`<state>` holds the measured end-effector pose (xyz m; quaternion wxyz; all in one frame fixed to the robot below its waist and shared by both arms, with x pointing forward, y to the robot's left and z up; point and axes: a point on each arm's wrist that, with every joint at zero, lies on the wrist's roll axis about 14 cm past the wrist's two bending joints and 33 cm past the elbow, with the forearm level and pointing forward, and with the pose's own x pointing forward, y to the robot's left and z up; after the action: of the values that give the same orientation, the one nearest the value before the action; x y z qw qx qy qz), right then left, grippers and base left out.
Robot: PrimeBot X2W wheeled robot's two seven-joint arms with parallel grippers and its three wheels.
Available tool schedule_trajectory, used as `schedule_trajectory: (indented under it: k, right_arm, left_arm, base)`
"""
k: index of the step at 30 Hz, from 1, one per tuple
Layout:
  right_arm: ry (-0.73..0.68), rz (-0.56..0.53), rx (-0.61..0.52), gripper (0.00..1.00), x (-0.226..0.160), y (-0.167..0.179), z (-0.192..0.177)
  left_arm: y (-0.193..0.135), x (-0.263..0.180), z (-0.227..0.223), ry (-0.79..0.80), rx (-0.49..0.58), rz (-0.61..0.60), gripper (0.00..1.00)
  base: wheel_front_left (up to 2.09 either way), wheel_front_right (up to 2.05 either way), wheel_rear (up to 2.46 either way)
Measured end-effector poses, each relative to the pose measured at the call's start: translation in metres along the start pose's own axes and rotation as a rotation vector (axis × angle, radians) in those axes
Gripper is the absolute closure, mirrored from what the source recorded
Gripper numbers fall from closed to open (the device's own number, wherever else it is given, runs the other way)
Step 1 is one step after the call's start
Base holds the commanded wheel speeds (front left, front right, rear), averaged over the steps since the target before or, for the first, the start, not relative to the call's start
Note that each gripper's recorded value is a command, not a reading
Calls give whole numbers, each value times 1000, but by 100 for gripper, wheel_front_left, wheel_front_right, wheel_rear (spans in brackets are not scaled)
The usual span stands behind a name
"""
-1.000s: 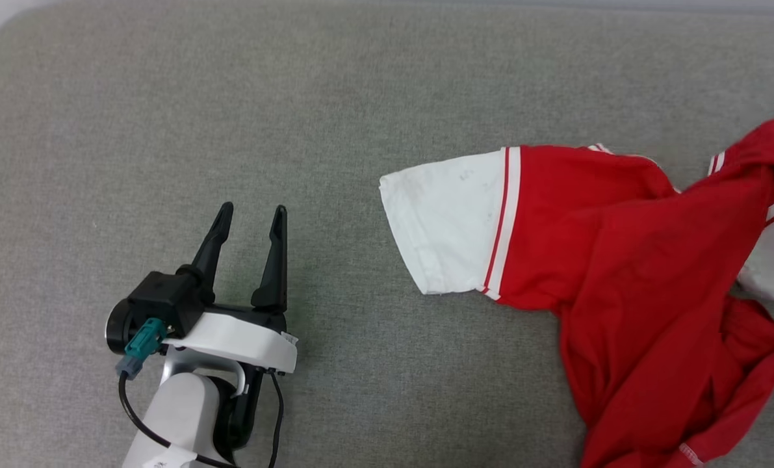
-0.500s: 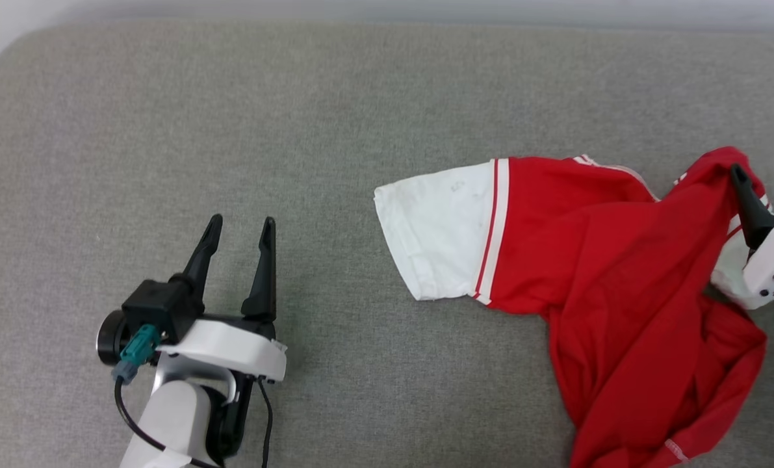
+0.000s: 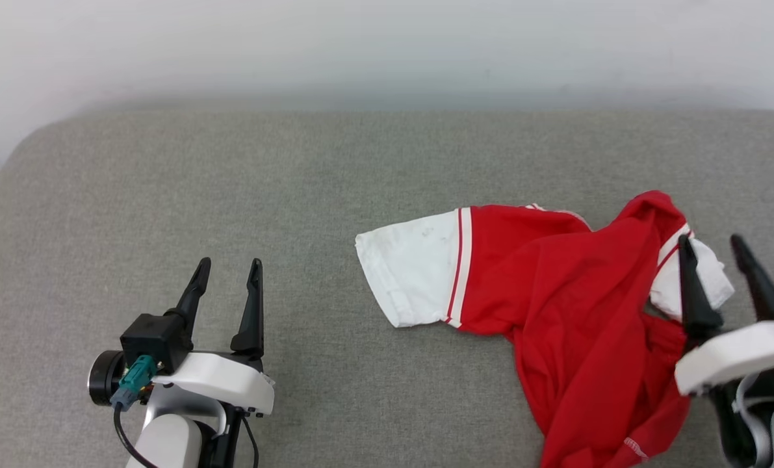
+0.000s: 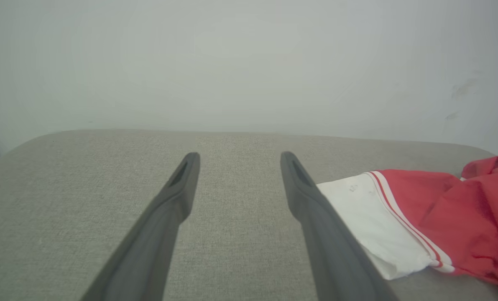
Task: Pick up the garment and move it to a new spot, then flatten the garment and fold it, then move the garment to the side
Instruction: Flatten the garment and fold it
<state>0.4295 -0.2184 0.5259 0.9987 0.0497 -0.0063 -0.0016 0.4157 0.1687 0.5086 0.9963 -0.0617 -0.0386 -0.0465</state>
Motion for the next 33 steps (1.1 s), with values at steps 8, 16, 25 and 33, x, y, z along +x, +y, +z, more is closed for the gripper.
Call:
schedule_trajectory:
  k: [8,16,25,33]
  right_arm:
    - [-2,14,16,0,-44,14,3]
    - [10,3,14,0,-61,14,4]
    - [73,-43,72,0,-57,1,-26]
    - [115,-93,92,0,-54,-12,-49]
  left_arm:
    - [-10,4,7,22,15,-44,0]
    - [-40,37,-13,220,-20,-174,0]
    - [-77,81,-66,547,19,-326,0]
    - [-83,85,-136,828,144,-391,0]
  base:
    - [0,0,0]
    - [0,0,0]
    - [0,0,0]
    - [0,0,0]
